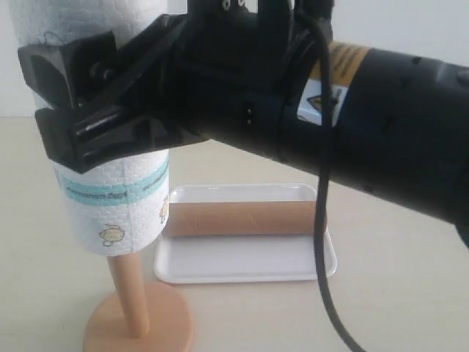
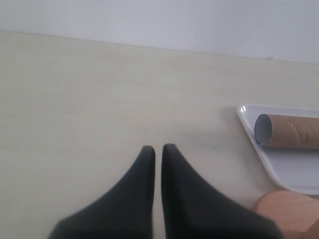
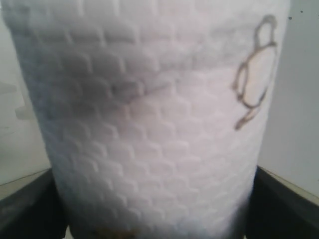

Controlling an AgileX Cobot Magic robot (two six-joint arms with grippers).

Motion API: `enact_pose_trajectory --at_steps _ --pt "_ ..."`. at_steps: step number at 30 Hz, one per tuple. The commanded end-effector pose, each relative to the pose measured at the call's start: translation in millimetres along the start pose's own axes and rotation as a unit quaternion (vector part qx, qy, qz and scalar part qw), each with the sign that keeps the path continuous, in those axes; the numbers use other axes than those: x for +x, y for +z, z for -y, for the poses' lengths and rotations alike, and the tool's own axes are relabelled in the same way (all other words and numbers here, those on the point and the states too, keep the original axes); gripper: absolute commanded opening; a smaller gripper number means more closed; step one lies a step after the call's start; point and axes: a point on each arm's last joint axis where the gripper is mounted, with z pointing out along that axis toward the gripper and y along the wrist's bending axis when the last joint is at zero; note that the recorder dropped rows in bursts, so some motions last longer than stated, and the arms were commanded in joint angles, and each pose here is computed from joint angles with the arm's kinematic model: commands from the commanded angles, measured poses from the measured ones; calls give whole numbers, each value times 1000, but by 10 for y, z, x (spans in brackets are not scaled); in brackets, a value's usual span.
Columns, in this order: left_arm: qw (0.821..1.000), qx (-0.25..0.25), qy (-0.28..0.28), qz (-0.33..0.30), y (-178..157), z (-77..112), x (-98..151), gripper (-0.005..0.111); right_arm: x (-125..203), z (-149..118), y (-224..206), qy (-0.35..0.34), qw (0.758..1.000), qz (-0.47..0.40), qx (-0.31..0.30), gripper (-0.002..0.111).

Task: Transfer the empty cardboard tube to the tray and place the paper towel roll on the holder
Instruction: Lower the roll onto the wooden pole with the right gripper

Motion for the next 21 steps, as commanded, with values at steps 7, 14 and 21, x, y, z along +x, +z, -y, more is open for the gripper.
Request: enact_pose_trajectory --at_steps 7,14,21 --pt "1000 -3 -1 0 2 -5 10 4 170 5 156 -15 1000 -7 -1 0" --pt "1000 -3 -1 0 2 -5 10 4 522 31 391 -13 999 -38 1 0" --pt "1000 -3 -1 0 2 -5 10 4 777 50 511 -13 997 -71 3 0"
